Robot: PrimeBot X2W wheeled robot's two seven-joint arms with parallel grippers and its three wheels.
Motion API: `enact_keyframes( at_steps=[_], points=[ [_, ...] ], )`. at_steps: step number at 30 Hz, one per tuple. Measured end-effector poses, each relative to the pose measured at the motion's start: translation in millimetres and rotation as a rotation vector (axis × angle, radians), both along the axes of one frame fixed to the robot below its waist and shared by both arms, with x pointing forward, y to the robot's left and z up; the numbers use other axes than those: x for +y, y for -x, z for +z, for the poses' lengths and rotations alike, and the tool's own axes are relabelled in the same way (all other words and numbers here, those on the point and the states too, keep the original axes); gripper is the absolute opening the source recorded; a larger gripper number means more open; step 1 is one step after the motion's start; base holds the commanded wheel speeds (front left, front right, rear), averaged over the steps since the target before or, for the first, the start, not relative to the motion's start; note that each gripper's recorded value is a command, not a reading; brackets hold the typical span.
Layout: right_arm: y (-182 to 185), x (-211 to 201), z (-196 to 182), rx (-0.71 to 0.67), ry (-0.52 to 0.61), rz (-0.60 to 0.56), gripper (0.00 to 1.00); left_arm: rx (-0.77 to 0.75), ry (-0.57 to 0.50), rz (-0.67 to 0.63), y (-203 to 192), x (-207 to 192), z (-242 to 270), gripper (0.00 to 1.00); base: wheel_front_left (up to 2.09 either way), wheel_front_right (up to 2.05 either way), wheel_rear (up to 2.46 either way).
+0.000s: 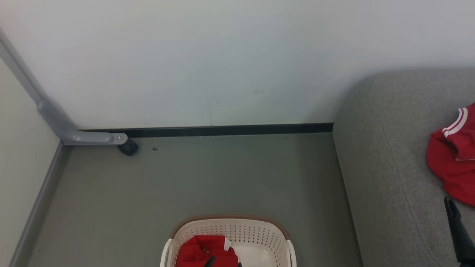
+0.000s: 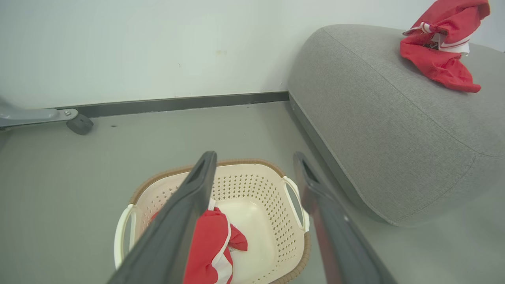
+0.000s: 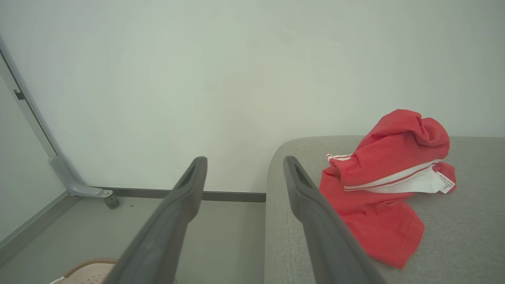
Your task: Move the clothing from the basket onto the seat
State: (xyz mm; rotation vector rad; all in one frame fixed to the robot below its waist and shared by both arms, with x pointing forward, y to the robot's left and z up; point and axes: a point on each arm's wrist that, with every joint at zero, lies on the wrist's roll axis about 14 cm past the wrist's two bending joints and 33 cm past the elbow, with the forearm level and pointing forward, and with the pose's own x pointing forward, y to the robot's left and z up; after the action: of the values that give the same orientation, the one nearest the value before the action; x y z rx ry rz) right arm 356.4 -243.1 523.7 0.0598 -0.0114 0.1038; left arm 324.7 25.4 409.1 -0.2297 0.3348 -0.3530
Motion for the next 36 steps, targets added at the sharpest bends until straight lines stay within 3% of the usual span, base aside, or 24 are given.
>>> enact_keyframes(
  at_steps=[13, 25, 36],
  points=[
    [-39, -15, 19, -0.052, 0.051, 0.046, 1.00, 0.213, 0.033, -0.038, -23, -15, -55, 1.00, 0.00, 0.00, 0.00],
    [-72, -36, 20, -0.073, 0.007, 0.024, 1.00, 0.467, 0.023, -0.037, -38, -18, -128, 1.00, 0.00, 0.00, 0.00],
    [-91, -58, -6, -0.024, -0.018, -0.036, 1.00, 0.751, -0.106, -0.059, -36, -7, -214, 1.00, 0.00, 0.00, 0.00]
  ],
)
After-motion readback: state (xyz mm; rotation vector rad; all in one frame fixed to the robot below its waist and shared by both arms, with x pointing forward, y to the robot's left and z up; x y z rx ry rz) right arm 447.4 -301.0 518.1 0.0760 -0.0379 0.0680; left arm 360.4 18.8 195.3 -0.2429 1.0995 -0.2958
